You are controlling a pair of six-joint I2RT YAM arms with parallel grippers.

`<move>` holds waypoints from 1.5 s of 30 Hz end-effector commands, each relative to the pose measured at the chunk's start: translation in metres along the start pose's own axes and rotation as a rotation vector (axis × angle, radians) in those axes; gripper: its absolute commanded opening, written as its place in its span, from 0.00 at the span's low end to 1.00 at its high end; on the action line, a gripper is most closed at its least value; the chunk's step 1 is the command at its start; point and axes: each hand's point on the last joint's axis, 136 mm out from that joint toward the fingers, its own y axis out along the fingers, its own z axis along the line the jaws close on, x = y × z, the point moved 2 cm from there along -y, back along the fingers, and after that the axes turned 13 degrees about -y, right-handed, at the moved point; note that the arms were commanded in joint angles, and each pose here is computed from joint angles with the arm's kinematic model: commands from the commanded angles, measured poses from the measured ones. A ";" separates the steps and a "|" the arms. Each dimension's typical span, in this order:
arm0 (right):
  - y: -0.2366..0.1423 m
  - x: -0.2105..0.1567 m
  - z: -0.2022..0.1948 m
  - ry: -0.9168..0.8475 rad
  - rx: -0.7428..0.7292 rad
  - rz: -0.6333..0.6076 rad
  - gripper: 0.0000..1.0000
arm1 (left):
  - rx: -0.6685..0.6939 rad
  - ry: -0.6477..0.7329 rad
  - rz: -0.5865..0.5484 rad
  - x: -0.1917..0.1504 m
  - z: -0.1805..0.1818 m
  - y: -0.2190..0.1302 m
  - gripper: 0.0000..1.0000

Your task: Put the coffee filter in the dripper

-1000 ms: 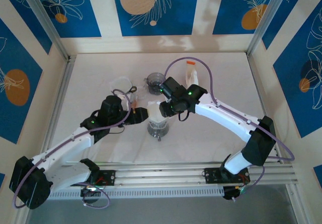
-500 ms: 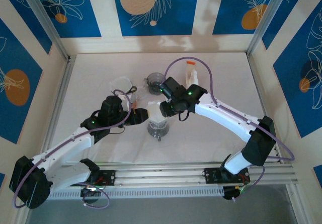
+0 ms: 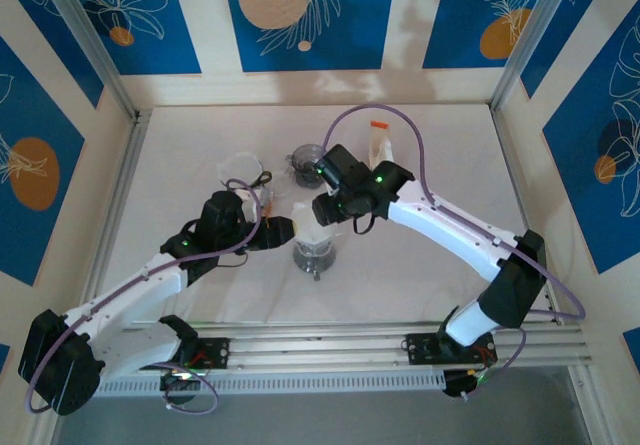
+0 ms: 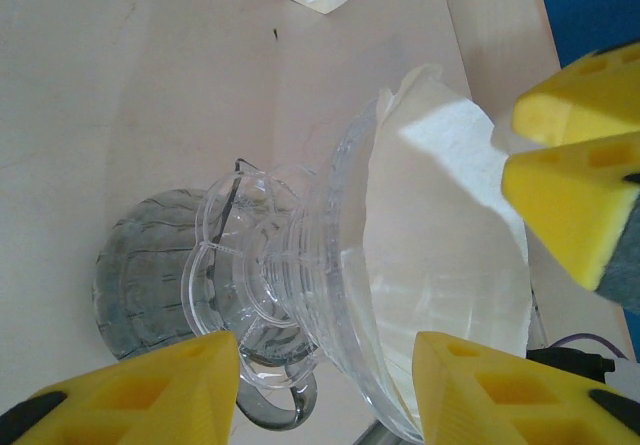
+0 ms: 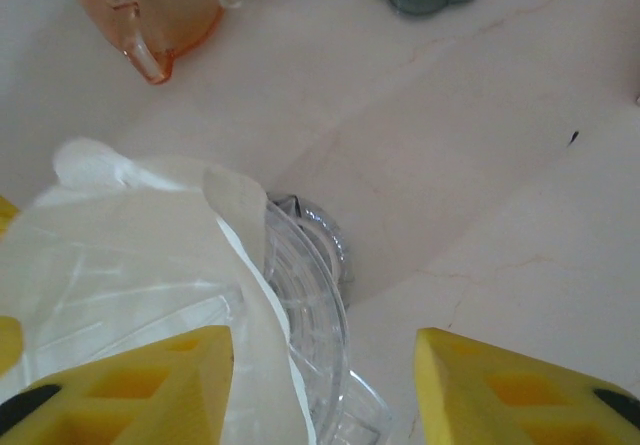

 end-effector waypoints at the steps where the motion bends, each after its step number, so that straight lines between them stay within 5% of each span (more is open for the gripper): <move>1: 0.005 0.008 -0.002 -0.034 0.006 0.022 0.53 | 0.014 0.006 0.038 -0.009 0.006 0.002 0.49; 21: 0.007 0.015 -0.002 -0.036 -0.022 0.012 0.57 | 0.009 -0.006 0.038 -0.009 0.008 0.005 0.49; 35: 0.001 -0.038 0.007 0.024 -0.004 0.079 0.56 | 0.005 -0.014 0.036 -0.010 0.009 0.006 0.50; 45: 0.002 -0.039 0.009 0.020 -0.012 0.076 0.56 | 0.013 -0.014 0.040 -0.011 0.012 0.007 0.50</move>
